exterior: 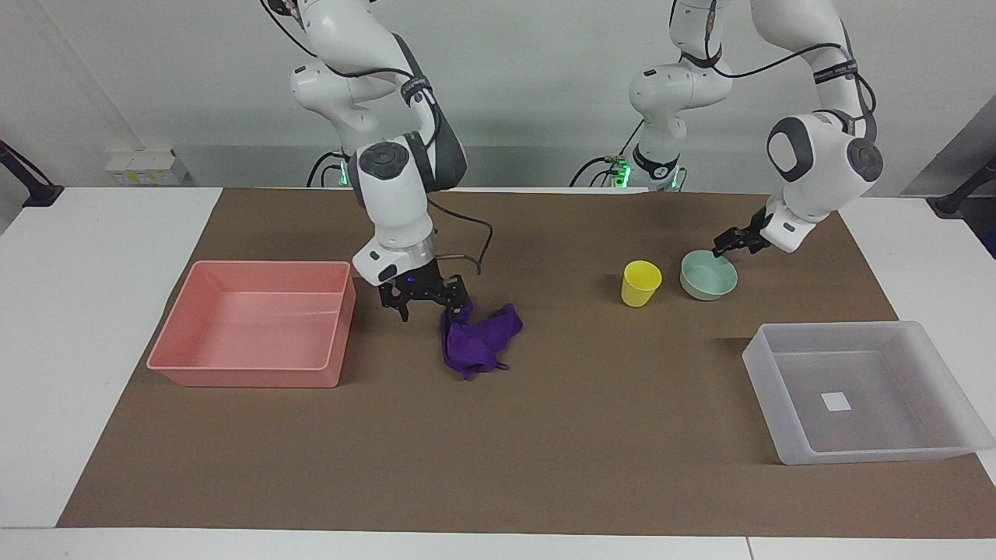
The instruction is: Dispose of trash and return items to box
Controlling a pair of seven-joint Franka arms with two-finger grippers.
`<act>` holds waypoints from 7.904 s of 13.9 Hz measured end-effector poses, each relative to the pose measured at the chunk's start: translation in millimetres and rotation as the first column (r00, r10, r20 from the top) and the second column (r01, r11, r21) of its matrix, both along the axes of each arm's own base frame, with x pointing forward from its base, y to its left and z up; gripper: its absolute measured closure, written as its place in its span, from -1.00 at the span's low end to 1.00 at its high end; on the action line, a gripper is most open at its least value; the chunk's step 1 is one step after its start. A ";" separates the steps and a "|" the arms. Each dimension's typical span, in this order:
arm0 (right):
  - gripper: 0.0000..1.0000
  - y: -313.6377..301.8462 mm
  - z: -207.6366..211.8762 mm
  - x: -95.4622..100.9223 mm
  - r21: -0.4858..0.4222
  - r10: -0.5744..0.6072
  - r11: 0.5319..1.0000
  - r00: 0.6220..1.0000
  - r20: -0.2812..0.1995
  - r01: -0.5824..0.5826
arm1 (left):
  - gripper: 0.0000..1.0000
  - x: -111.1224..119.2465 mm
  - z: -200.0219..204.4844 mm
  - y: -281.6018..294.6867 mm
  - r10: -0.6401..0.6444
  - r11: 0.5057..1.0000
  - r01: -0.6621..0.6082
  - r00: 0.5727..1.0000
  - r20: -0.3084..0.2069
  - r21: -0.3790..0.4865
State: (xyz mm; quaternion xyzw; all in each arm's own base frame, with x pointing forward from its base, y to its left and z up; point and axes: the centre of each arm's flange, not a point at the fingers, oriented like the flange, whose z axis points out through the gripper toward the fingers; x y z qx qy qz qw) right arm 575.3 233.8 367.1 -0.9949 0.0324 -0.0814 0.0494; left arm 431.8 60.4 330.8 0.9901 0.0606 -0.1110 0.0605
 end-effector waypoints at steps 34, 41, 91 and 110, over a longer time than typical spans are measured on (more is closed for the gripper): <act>0.80 -312.8 134.6 -12.2 -0.130 -0.019 0.991 0.997 -0.076 0.009 | 0.93 258.5 31.6 120.7 0.105 0.993 -0.116 0.957 0.272 0.024; 0.81 -339.4 -3.3 -29.5 -0.093 -0.062 0.994 0.996 -0.069 0.055 | -0.15 270.2 33.5 115.7 0.090 0.994 -0.104 0.947 0.308 0.027; -1.00 -248.7 261.9 -48.6 -0.081 -0.062 0.995 0.983 -0.173 0.049 | 0.89 255.5 59.4 86.0 0.210 0.969 -0.235 0.946 0.248 0.079; -1.00 -248.7 259.8 -49.0 -0.081 -0.062 0.995 0.982 -0.176 0.048 | -1.00 147.3 252.6 -85.0 -0.020 0.993 0.013 0.998 0.062 0.113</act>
